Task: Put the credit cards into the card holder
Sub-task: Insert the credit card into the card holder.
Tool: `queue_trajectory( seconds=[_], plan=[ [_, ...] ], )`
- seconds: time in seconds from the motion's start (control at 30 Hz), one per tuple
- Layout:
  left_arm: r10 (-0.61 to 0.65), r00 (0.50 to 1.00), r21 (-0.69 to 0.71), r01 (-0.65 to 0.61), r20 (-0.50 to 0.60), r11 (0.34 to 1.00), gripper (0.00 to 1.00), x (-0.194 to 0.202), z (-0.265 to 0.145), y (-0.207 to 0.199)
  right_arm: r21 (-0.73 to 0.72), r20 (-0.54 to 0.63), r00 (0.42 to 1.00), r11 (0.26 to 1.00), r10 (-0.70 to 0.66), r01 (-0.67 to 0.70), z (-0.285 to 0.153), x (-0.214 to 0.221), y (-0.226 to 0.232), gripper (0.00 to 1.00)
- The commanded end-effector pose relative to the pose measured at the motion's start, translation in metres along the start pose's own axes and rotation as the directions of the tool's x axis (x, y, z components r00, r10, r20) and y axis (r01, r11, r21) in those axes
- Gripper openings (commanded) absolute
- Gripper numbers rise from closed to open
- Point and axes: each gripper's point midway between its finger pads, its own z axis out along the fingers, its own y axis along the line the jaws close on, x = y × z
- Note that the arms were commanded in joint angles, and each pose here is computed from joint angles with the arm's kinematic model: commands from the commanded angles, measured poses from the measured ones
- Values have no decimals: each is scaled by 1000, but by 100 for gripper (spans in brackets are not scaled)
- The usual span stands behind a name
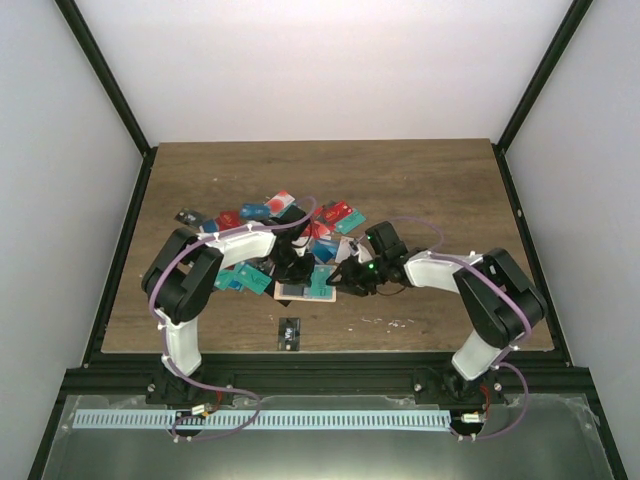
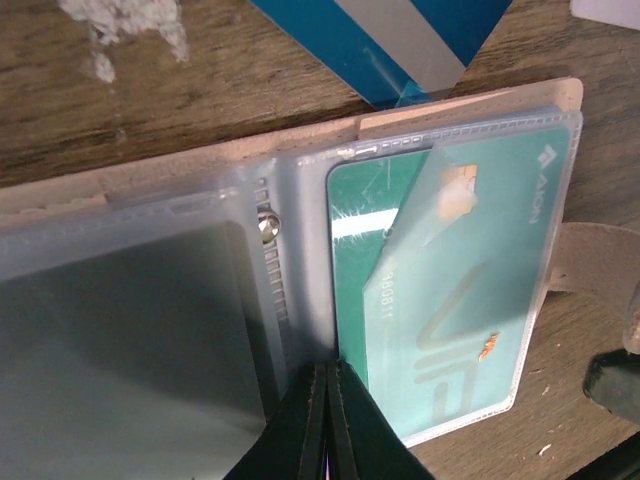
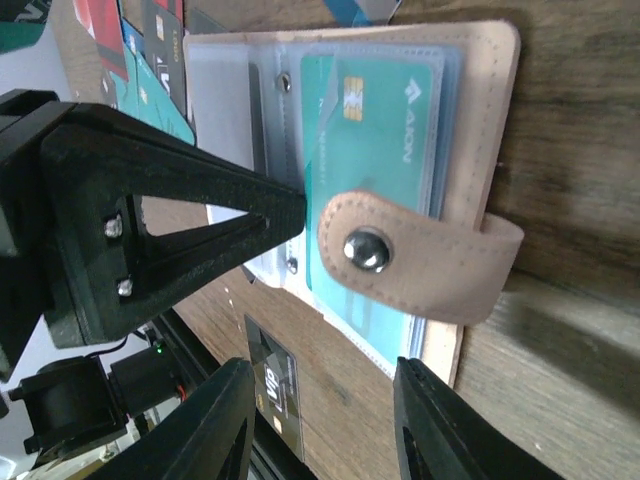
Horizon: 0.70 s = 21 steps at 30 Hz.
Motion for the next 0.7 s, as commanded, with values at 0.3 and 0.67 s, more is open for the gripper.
queue_trajectory(
  seconds=[0.3,0.67],
  plan=[
    [13,999,-48,-15,-46,999,4,11,22,21,30,20,1000,1000,0,0,14,-17,0,40],
    [22,998,-52,-25,-54,998,4,13,23,22,29,7,1000,1000,1,-1,23,-19,-1,40]
  ],
)
